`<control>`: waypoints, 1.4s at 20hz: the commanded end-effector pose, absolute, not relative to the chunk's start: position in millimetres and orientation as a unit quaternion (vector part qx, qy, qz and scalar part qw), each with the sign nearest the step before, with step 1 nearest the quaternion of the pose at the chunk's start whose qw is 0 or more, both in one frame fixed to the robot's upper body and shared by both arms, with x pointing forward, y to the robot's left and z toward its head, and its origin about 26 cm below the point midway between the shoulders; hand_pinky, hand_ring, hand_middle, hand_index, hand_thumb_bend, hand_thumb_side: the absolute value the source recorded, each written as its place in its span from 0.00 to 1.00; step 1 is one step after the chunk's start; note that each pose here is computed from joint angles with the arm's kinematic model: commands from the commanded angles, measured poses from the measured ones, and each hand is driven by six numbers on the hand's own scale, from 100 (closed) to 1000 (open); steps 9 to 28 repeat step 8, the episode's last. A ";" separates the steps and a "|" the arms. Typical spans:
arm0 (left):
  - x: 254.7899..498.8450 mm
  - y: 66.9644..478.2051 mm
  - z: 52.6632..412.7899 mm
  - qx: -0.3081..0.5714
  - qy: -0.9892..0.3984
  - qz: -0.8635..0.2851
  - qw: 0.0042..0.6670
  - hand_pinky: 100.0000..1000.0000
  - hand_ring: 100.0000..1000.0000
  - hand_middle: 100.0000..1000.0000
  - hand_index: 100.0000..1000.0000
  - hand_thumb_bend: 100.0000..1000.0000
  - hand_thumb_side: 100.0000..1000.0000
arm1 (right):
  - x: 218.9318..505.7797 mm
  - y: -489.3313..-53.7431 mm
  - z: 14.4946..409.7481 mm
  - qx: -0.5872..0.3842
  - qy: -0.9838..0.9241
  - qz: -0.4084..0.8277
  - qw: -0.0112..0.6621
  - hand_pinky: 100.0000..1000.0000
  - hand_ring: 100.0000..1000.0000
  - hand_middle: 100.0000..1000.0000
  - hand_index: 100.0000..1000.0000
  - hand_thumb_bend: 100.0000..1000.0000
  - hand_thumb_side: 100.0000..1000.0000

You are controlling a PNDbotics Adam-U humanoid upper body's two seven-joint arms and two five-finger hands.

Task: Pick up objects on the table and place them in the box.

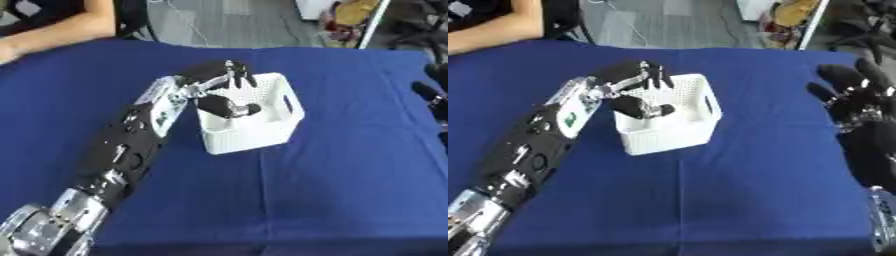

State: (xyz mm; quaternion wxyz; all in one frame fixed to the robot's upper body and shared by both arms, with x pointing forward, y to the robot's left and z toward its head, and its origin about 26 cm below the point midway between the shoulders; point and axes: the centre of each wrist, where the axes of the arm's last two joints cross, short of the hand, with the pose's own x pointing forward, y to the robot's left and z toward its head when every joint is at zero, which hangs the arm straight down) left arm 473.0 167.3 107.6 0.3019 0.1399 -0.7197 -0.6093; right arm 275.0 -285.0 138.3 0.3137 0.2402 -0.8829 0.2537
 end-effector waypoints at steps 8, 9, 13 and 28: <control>462.1 175.0 151.8 0.115 -0.830 -0.477 0.265 0.63 0.78 0.90 0.88 0.45 0.97 | 273.9 -286.2 145.1 0.235 -0.886 0.259 0.305 0.97 1.00 0.88 1.00 0.06 0.55; 462.1 175.0 151.8 0.115 -0.830 -0.477 0.265 0.63 0.78 0.90 0.88 0.45 0.97 | 273.9 -286.2 145.1 0.235 -0.886 0.259 0.305 0.97 1.00 0.88 1.00 0.06 0.55; 462.1 175.0 151.8 0.115 -0.830 -0.477 0.265 0.63 0.78 0.90 0.88 0.45 0.97 | 273.9 -286.2 145.1 0.235 -0.886 0.259 0.305 0.97 1.00 0.88 1.00 0.06 0.55; 462.1 175.0 151.8 0.115 -0.830 -0.477 0.265 0.63 0.78 0.90 0.88 0.45 0.97 | 273.9 -286.2 145.1 0.235 -0.886 0.259 0.305 0.97 1.00 0.88 1.00 0.06 0.55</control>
